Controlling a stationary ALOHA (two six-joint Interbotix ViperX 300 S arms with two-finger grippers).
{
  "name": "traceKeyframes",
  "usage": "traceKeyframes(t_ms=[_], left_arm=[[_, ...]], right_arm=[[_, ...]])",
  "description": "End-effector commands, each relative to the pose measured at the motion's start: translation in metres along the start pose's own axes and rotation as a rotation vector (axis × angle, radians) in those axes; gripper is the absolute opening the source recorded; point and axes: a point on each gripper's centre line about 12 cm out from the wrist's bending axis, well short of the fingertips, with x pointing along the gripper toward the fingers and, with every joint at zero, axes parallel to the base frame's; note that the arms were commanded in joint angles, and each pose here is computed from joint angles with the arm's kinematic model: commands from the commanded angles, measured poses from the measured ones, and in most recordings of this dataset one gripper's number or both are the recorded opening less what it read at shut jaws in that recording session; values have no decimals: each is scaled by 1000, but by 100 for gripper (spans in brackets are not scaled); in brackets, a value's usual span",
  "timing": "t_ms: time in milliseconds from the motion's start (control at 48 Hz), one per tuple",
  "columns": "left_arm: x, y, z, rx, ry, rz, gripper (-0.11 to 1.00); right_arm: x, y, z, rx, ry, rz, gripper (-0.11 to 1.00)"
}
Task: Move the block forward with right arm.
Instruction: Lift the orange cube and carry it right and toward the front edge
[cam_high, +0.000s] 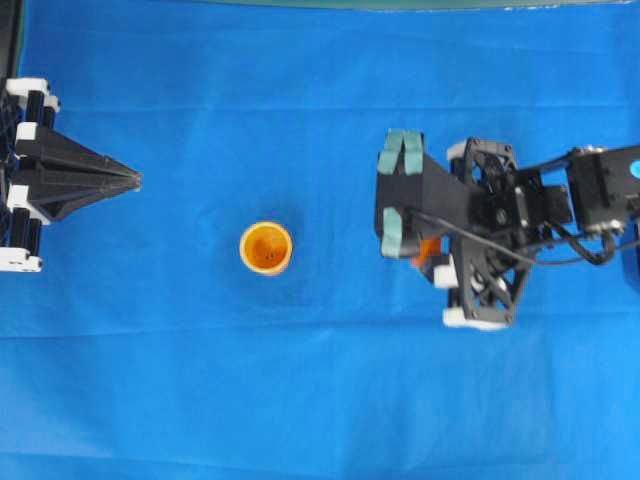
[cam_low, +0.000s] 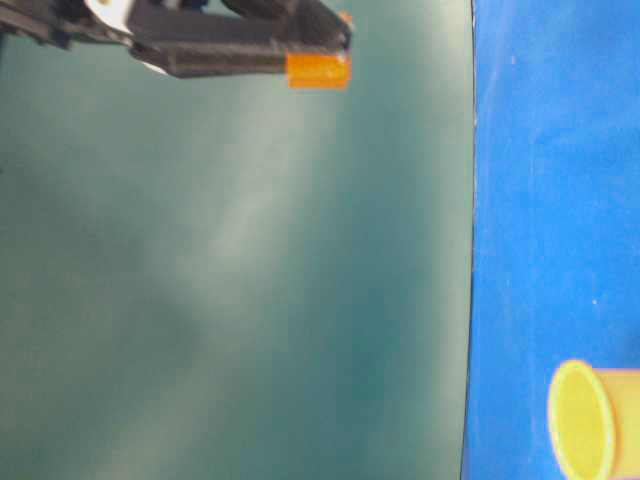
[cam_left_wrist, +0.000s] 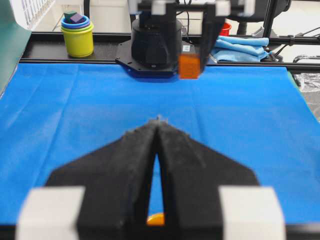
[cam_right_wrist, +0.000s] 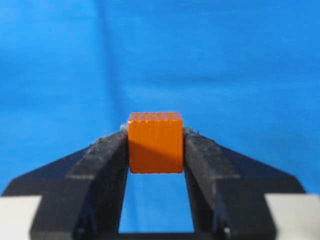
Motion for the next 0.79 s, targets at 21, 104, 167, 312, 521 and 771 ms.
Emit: traceKeyframes(t_ms=[21,104,167,312,521,771], left_arm=[[3,0,14,3,-34,1,1],[3,0,15,2,-35,1,1],[2,0,14,3,-35,1,1],[2,0,14,3,-35,1,1],[3,0,15,2,-35,1,1],[2,0,15,3,-35,1,1]], right_arm=[[-21,16,6,-18,-34,40,41],[-23,25,5,-34,-31,55,41],[-25,32,4,-42,-32,65,41],[-28,48,1,-37,-35,92,41],[-32,71,-4,-4,-32,127,41],[-38,102,-10,-38,-52,184,41]])
